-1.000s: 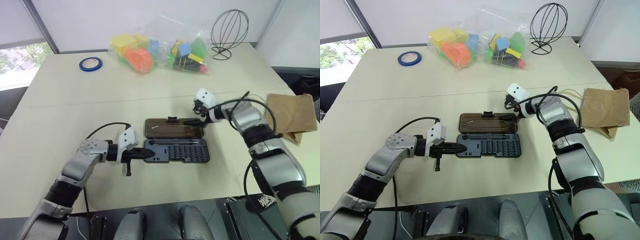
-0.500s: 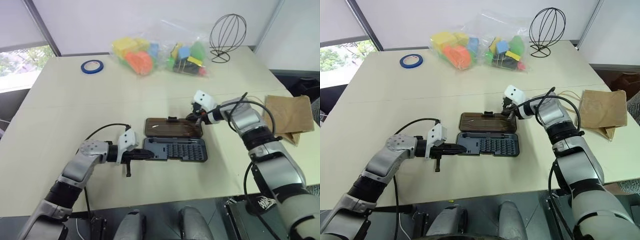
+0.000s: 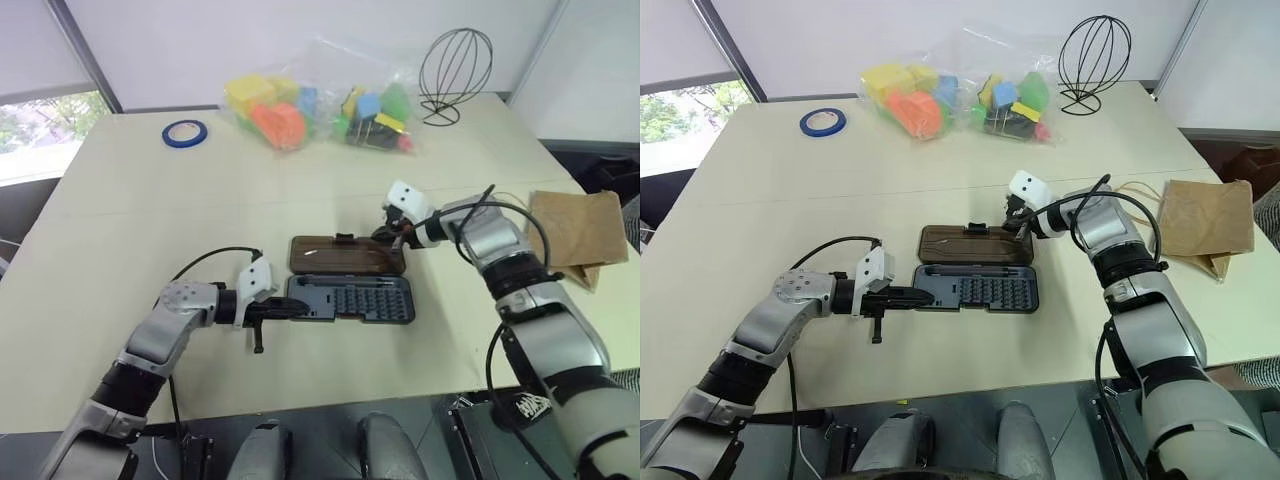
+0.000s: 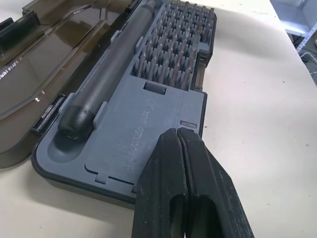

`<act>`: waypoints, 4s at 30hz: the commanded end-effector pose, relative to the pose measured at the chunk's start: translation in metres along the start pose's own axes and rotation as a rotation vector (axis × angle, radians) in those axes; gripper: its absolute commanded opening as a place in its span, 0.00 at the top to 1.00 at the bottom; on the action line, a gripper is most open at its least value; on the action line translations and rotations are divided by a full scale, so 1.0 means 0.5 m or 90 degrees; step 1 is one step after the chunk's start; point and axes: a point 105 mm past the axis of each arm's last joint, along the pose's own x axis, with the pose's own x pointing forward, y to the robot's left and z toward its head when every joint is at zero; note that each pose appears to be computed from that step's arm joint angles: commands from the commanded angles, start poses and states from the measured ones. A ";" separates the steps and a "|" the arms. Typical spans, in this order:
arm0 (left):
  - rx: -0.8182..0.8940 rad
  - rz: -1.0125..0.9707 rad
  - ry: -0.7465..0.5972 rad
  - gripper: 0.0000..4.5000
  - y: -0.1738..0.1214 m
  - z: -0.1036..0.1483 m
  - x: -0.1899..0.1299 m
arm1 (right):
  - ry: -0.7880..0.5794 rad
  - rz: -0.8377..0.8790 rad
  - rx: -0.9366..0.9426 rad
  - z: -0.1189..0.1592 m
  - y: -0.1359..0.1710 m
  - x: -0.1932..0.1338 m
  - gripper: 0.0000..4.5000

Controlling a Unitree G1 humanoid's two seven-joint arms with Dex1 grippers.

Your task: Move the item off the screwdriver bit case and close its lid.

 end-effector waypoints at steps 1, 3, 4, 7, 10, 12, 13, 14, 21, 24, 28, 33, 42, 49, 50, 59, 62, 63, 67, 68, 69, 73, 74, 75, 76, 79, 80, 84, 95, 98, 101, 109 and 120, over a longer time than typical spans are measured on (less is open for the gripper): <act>0.005 0.013 0.003 1.00 0.005 0.000 -0.007 | 0.042 0.001 0.015 -0.030 0.003 0.014 0.57; 0.006 0.014 0.003 1.00 0.004 0.000 -0.007 | 0.047 -0.001 0.016 -0.031 -0.001 0.016 0.45; 0.006 0.015 0.002 1.00 0.005 0.000 -0.007 | 0.049 -0.003 0.016 -0.032 -0.003 0.017 0.45; 0.007 0.017 0.002 1.00 0.005 0.000 -0.007 | 0.054 -0.004 0.023 -0.033 -0.008 0.017 0.45; 0.009 0.021 0.001 1.00 0.005 0.000 -0.007 | 0.063 -0.006 0.035 -0.042 -0.014 0.017 0.45; 0.011 0.023 0.000 1.00 0.006 0.001 -0.007 | 0.071 0.000 0.044 -0.048 -0.014 0.017 0.45; 0.011 0.025 0.000 1.00 0.006 0.001 -0.007 | 0.075 0.005 0.051 -0.051 -0.012 0.018 0.45; 0.011 0.026 -0.001 1.00 0.006 0.002 -0.007 | 0.078 0.010 0.057 -0.054 -0.011 0.018 0.45; 0.011 0.032 -0.002 1.00 0.004 0.001 -0.007 | 0.098 0.021 0.059 -0.067 -0.009 0.018 0.93; 0.011 0.036 -0.002 1.00 0.004 0.000 -0.007 | 0.101 0.019 0.055 -0.068 -0.011 0.017 0.99; 0.011 0.043 -0.004 1.00 0.007 0.001 -0.008 | 0.105 0.027 0.054 -0.071 -0.008 0.019 0.99; 0.010 0.046 -0.003 1.00 0.008 0.001 -0.010 | 0.101 0.030 0.010 -0.064 -0.008 0.019 0.99; -0.019 0.091 -0.033 1.00 0.045 0.024 -0.029 | 0.024 -0.020 -0.271 0.033 -0.013 -0.014 0.99; -0.042 0.152 -0.086 1.00 0.098 0.073 -0.066 | -0.038 -0.043 -0.367 0.085 0.035 -0.041 0.99; -0.047 0.160 -0.091 1.00 0.104 0.077 -0.071 | -0.044 -0.048 -0.382 0.090 0.043 -0.045 0.99; -0.104 0.236 -0.142 1.00 0.166 0.096 -0.110 | -0.081 -0.068 -0.444 0.113 0.109 -0.060 0.99; -0.137 0.268 -0.168 1.00 0.194 0.101 -0.125 | -0.085 -0.076 -0.453 0.114 0.116 -0.059 0.99; -0.150 0.283 -0.177 1.00 0.207 0.099 -0.134 | -0.086 -0.085 -0.463 0.117 0.115 -0.060 0.99; -0.173 0.322 -0.185 1.00 0.238 0.092 -0.151 | -0.093 -0.103 -0.476 0.125 0.113 -0.063 0.99; -0.172 0.323 -0.179 1.00 0.241 0.089 -0.150 | -0.095 -0.105 -0.480 0.127 0.114 -0.063 0.99; -0.170 0.320 -0.164 1.00 0.243 0.078 -0.143 | -0.098 -0.110 -0.489 0.132 0.114 -0.065 0.99; -0.162 0.282 -0.114 1.00 0.235 0.037 -0.099 | -0.110 -0.130 -0.512 0.149 0.113 -0.076 0.99; -0.159 0.269 -0.103 1.00 0.231 0.027 -0.086 | -0.112 -0.135 -0.517 0.152 0.113 -0.078 0.99; -0.156 0.262 -0.097 1.00 0.229 0.022 -0.079 | -0.113 -0.138 -0.520 0.154 0.112 -0.080 0.99; -0.155 0.249 -0.090 1.00 0.225 0.015 -0.067 | -0.116 -0.140 -0.519 0.158 0.113 -0.082 0.99; -0.146 0.215 -0.082 1.00 0.212 0.010 -0.039 | -0.120 -0.144 -0.516 0.163 0.114 -0.087 0.99; -0.143 0.205 -0.083 1.00 0.209 0.012 -0.032 | -0.121 -0.142 -0.508 0.162 0.115 -0.087 0.99; -0.135 0.190 -0.085 1.00 0.203 0.017 -0.022 | -0.118 -0.137 -0.487 0.158 0.116 -0.087 0.99; -0.121 0.180 -0.092 1.00 0.195 0.028 -0.023 | -0.077 -0.114 -0.440 0.136 0.116 -0.106 0.13; -0.113 0.172 -0.100 1.00 0.191 0.040 -0.022 | -0.069 -0.092 -0.394 0.141 0.116 -0.150 0.13; -0.105 0.161 -0.104 1.00 0.183 0.050 -0.023 | -0.085 -0.103 -0.332 0.153 0.107 -0.198 0.13; -0.080 0.110 -0.101 1.00 0.139 0.073 -0.038 | -0.014 -0.077 -0.272 0.083 0.126 -0.307 0.13; -0.066 0.011 -0.094 1.00 0.046 0.100 -0.035 | -0.061 -0.215 -0.173 0.082 0.072 -0.305 0.13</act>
